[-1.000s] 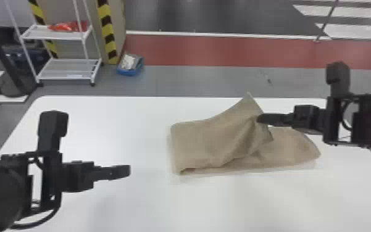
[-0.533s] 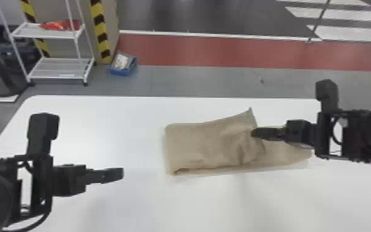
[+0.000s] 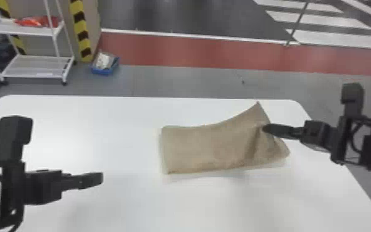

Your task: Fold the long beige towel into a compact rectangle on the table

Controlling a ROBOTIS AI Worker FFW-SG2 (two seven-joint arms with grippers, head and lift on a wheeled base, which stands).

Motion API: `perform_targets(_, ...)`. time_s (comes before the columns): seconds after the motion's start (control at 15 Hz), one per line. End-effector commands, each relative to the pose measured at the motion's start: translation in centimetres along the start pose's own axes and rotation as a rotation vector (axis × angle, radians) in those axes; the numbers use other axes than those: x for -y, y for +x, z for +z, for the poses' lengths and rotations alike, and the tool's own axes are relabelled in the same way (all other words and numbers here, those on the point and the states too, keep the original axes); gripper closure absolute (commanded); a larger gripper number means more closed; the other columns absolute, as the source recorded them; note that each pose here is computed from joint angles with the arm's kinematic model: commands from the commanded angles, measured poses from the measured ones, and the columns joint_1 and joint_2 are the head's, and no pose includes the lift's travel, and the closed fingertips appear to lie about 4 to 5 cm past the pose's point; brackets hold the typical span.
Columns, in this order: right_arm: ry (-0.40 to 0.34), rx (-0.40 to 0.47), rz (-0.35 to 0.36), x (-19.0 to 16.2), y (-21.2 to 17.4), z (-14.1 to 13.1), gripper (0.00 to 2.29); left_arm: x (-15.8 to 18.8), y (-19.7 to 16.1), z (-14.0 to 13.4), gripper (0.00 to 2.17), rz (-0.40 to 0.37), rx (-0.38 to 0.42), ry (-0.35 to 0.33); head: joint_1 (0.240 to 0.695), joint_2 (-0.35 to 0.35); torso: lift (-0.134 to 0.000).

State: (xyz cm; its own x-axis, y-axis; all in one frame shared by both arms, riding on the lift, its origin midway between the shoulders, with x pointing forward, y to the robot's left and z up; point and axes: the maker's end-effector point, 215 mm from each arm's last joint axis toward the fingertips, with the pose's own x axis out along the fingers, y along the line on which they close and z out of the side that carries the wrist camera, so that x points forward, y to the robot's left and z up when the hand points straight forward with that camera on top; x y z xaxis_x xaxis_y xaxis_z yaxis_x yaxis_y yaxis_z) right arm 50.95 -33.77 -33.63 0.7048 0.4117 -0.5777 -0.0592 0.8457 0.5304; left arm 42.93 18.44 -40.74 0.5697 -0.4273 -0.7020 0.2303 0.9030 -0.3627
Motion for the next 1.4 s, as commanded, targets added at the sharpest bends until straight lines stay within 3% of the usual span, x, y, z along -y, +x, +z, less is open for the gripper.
perform_targets(0.0, 0.040, -0.047, -0.022, 1.7, 0.5, -2.3, 1.29, 0.5, -0.2, 0.2, 0.08, -0.004, 0.007, 0.010, 0.695, -0.174, -0.124)
perform_targets(0.4, 0.029, -0.049, -0.050, 3.2, -0.5, -1.6, 1.29, 0.8, -0.6, -1.1, 0.08, -0.004, -0.002, 0.011, 0.695, -0.209, -0.124)
perform_targets(0.67, -0.001, 0.011, -0.104, 5.3, -3.5, 2.6, 1.29, 0.9, -1.0, -1.7, 0.08, -0.002, -0.004, 0.012, 0.695, -0.231, -0.124)
perform_targets(1.07, 0.077, -0.097, -0.122, 8.1, -1.6, -1.9, 1.29, 1.1, -0.9, -2.2, 0.08, -0.004, -0.012, 0.012, 0.695, -0.282, -0.124)
perform_targets(1.33, 0.069, -0.058, -0.110, 7.8, -2.4, 1.1, 1.29, 1.1, -0.9, -2.2, 0.08, 0.001, -0.012, 0.015, 0.695, -0.284, -0.124)
